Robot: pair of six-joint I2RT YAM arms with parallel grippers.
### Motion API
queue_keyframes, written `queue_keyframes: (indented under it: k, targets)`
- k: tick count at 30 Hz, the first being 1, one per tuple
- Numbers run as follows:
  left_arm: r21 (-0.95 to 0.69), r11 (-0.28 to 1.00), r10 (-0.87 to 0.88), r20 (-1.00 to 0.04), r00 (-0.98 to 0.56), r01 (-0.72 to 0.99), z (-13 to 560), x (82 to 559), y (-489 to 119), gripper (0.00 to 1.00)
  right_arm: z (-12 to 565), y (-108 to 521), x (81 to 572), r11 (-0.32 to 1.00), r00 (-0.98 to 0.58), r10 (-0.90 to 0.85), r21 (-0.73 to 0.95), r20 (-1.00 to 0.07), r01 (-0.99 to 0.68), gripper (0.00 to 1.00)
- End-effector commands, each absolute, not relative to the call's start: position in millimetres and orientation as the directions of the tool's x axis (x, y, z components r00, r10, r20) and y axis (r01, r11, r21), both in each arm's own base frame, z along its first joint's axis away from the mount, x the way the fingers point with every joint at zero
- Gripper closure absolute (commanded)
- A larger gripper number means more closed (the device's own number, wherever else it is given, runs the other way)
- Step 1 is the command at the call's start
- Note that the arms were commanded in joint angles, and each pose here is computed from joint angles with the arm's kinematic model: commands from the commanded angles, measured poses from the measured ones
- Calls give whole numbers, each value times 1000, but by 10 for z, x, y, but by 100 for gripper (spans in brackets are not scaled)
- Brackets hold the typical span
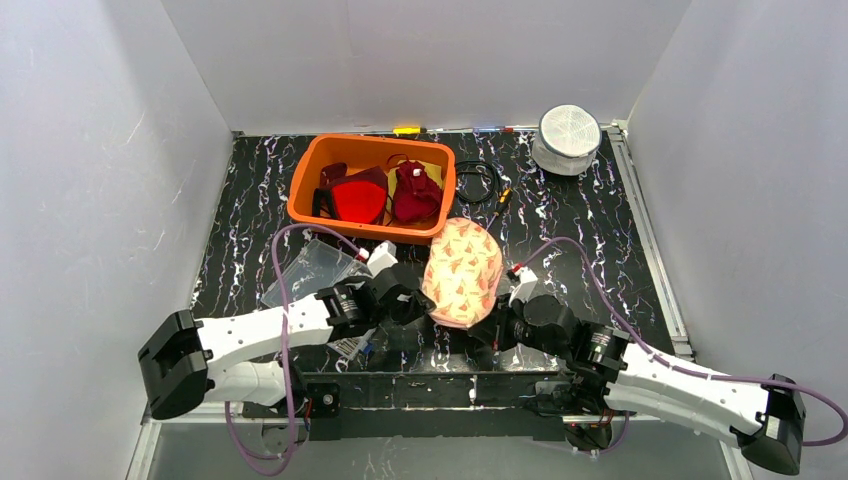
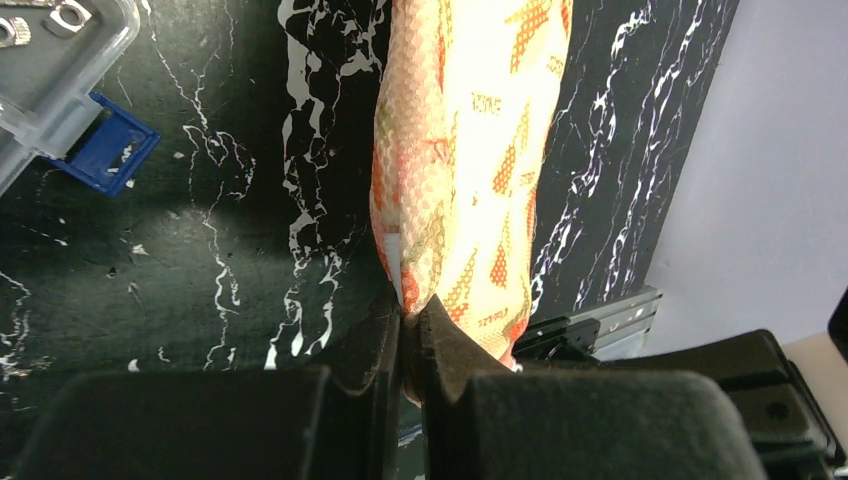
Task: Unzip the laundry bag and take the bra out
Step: Unzip the laundry bag at the center of the board.
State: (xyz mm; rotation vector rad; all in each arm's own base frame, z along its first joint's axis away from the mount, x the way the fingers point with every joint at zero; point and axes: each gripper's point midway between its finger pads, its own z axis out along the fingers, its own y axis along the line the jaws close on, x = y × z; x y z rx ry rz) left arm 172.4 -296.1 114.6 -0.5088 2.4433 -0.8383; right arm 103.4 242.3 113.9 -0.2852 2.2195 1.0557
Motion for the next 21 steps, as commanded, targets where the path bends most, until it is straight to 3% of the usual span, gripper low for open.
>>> queue_keyframes:
  k: [1,8,21]
  targets:
    - [-570,819,-385,-453,-804,-71,1259,1735,-2741,100,1153,2221,1187,740,-741,142,567,-657,-361,99]
    - [-482,871,-199,-516,-833,91,1289,1686,-2561,100,1239,2346,1124,683,-728,98,578,-679,-447,99]
    - [-543,819,-92,-448,-889,188,1294,1731,-2636,99,1091,2627,999,590,-750,42,622,-660,-514,99]
